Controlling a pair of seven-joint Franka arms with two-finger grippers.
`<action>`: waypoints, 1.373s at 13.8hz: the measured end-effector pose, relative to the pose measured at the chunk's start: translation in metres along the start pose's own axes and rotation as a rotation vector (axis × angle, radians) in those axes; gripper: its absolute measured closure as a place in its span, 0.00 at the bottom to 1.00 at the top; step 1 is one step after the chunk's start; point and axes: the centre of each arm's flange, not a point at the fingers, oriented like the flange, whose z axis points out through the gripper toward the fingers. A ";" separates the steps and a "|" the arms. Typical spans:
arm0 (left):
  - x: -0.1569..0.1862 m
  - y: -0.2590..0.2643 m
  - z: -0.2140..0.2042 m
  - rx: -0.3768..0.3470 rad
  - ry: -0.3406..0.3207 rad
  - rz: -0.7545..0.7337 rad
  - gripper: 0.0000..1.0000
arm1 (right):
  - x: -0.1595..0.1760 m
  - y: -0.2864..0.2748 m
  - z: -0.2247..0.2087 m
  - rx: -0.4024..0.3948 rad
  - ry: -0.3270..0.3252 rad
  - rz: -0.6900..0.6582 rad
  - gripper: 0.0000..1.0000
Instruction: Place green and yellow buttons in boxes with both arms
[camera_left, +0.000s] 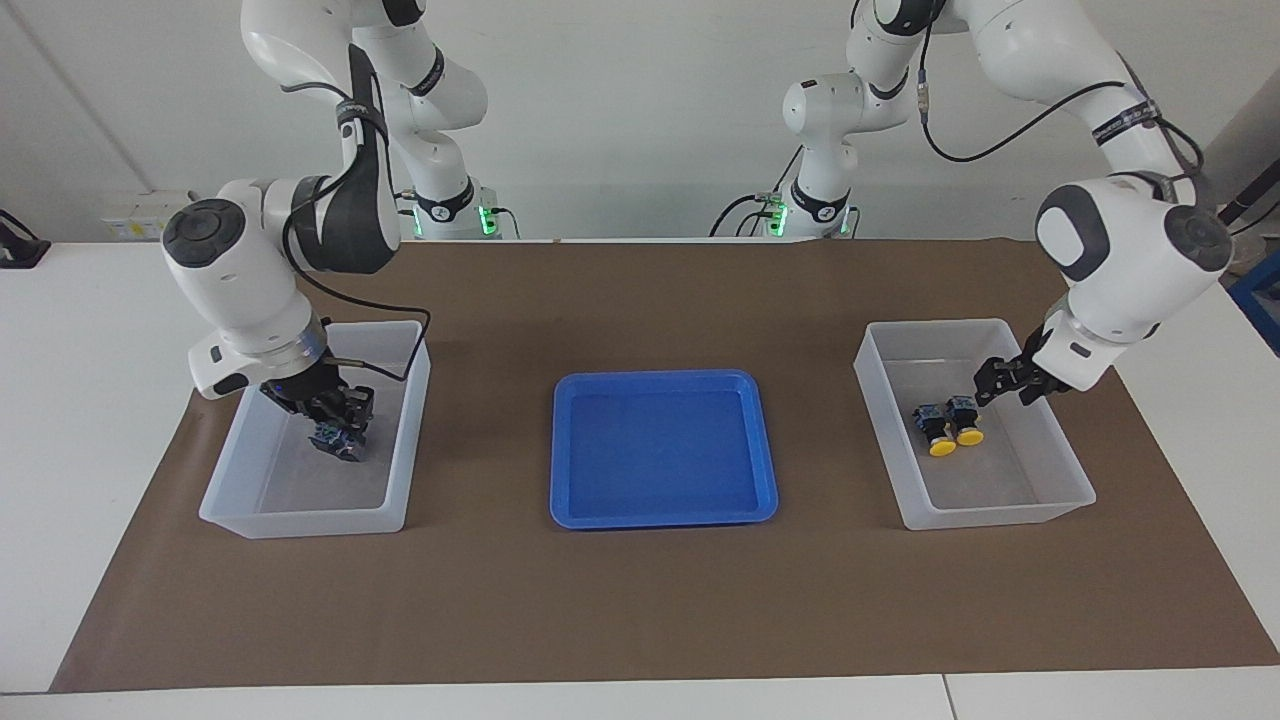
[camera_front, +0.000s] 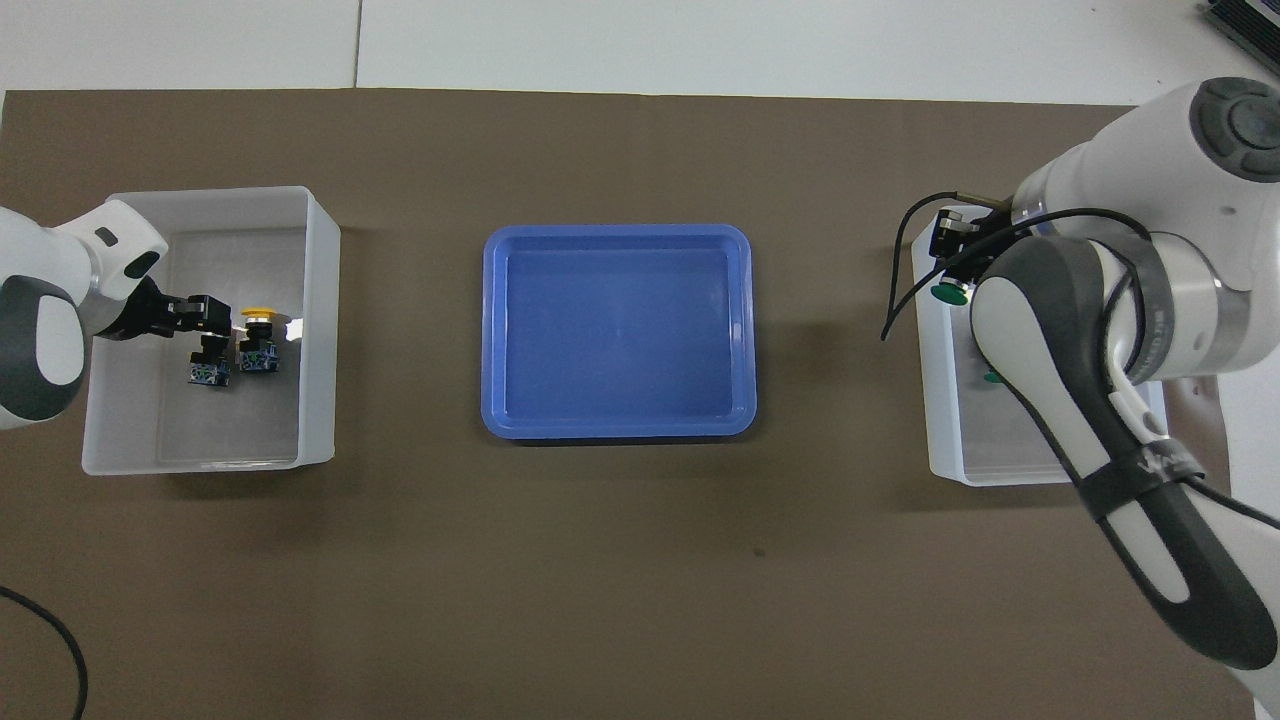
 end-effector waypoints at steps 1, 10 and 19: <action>-0.005 0.002 -0.020 -0.005 -0.028 0.002 0.29 | 0.000 0.005 0.009 -0.030 -0.010 -0.028 0.59; -0.033 0.077 -0.109 0.000 -0.082 0.105 0.29 | -0.007 0.053 0.092 -0.104 -0.022 -0.191 0.59; -0.060 0.088 -0.072 0.015 -0.024 0.114 0.26 | -0.019 0.057 0.114 -0.097 -0.023 -0.193 0.09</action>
